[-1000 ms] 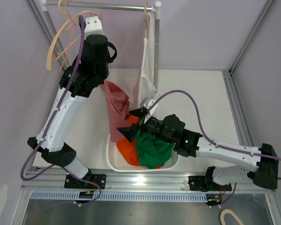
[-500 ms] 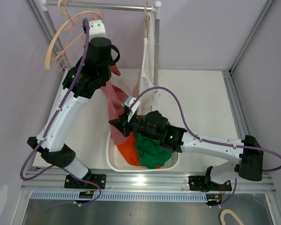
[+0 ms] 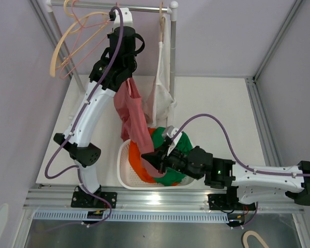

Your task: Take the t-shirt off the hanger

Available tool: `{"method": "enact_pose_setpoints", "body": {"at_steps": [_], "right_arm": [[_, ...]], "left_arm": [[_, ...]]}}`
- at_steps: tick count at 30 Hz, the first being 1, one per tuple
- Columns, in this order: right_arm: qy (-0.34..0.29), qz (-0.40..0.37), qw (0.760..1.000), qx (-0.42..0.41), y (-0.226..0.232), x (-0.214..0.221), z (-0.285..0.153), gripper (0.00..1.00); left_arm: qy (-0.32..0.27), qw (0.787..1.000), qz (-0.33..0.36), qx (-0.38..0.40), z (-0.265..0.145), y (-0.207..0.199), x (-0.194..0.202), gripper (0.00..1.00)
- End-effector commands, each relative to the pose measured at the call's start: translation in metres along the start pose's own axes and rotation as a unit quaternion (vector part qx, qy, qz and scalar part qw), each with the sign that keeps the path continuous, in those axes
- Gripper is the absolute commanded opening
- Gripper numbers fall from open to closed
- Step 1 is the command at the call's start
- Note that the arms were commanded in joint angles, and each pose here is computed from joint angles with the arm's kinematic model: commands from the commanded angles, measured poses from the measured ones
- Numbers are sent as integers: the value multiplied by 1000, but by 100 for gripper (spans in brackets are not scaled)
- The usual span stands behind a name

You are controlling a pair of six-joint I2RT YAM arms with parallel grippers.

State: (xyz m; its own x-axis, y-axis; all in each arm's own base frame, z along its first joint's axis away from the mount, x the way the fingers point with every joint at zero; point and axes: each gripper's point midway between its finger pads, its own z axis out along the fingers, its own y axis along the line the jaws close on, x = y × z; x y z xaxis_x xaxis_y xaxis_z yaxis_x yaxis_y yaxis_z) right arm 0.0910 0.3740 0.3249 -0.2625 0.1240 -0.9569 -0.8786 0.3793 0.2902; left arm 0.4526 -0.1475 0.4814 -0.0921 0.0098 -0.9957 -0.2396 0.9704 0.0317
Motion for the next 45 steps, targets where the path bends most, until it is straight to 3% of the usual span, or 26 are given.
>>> {"method": "enact_pose_setpoints", "body": {"at_steps": [1,4,6,13,15,21,24,25,27,28,32,33,37,43,45], "right_arm": [[55,38,998,9,-1,54,5,0],[71,19,997,36,-14,64,24,0],[50,17,998,41,-27,40,38,0],[7,-27,997,75,-83,-33,90,0],[-15,-38,996,77,-89,-63,99,0],[-17,-50,994,92,-129,-87,135,0],[-38,-69,993,93,-131,-122,149,0],[-66,-76,991,87,-121,-156,148,0],[-91,-88,990,56,-103,-185,150,0],[-128,-102,985,47,-88,-222,142,0],[-203,-133,970,30,-49,-291,113,0],[-259,-137,956,22,-29,-324,88,0],[-395,-161,904,38,0,-381,17,0],[-489,-179,853,36,24,-447,-57,0],[-488,-190,851,34,28,-453,-61,0]], "left_arm": [[-66,996,-54,-9,-13,30,-57,1],[-35,995,-90,35,-37,32,-49,1],[1,993,-99,71,-55,28,-31,1],[64,968,-134,204,-161,60,-20,1],[99,961,-123,226,-181,64,4,1],[100,962,-142,211,-233,133,40,1],[101,972,-133,167,-239,163,55,1],[105,975,-124,151,-237,170,61,1],[103,981,-113,117,-232,181,71,1],[110,983,-105,107,-229,182,80,1],[103,986,-98,86,-214,176,93,1],[100,986,-99,85,-212,175,92,1],[100,988,-86,76,-201,167,95,1],[86,991,-83,61,-189,163,87,1],[87,992,-77,54,-185,163,88,1]]}}
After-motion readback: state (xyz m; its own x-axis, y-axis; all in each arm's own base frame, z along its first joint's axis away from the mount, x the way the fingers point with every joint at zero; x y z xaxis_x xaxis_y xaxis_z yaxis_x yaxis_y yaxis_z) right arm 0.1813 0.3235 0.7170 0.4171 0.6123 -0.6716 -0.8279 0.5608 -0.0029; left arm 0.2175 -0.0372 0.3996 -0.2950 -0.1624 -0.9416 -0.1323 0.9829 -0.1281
